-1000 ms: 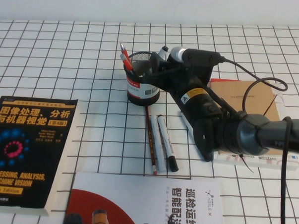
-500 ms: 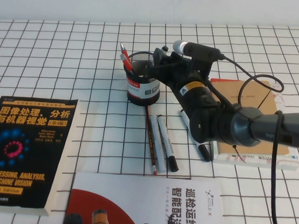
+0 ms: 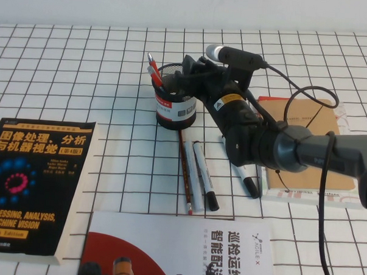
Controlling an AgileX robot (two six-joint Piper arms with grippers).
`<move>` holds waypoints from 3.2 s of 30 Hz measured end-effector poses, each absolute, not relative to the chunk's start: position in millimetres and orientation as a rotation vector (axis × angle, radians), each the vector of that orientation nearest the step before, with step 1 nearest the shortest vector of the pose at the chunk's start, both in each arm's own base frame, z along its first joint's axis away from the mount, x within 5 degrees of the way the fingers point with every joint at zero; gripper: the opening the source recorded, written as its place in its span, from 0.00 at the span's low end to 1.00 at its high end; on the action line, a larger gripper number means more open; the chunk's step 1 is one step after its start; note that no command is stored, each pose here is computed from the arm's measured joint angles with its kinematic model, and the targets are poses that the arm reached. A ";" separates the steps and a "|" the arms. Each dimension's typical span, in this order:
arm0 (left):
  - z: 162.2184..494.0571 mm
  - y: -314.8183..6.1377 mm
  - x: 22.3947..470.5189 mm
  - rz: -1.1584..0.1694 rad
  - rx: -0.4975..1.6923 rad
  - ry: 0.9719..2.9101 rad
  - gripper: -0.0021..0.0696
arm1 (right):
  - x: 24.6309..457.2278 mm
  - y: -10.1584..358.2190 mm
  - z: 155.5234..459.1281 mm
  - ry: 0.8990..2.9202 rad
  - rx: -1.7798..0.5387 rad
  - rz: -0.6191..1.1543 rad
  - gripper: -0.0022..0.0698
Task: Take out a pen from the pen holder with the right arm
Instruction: 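Take a marker out of the pen holder and lay it on the table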
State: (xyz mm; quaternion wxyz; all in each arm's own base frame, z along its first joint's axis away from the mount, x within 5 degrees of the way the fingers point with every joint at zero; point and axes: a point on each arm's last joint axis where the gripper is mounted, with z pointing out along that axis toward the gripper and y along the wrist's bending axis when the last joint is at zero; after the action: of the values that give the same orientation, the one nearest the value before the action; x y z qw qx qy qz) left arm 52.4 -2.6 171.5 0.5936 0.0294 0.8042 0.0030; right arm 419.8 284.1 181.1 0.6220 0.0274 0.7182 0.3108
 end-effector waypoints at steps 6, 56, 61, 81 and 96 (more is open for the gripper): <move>171.5 -2.6 52.4 0.007 0.068 1.869 0.02 | 429.2 282.3 179.7 1.650 0.074 0.709 0.51; 171.5 -2.6 52.4 0.007 0.068 1.869 0.02 | 398.1 270.5 308.0 1.588 -0.134 0.695 0.18; 171.5 -2.6 52.4 0.007 0.068 1.869 0.02 | 370.7 257.9 353.5 1.643 -0.310 0.609 0.18; 171.5 -2.6 52.4 0.007 0.068 1.869 0.02 | 326.7 225.7 310.7 2.514 -0.558 0.516 0.18; 171.5 -2.6 52.4 0.007 0.068 1.869 0.02 | 387.7 250.0 238.4 2.727 -0.535 0.515 0.18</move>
State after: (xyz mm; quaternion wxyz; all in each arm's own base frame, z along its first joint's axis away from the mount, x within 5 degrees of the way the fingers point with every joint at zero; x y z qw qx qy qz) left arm 52.4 -2.6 171.5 0.5936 0.0294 0.8042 0.0030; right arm 387.7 250.0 238.4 0.1568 -0.1869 0.9529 0.1801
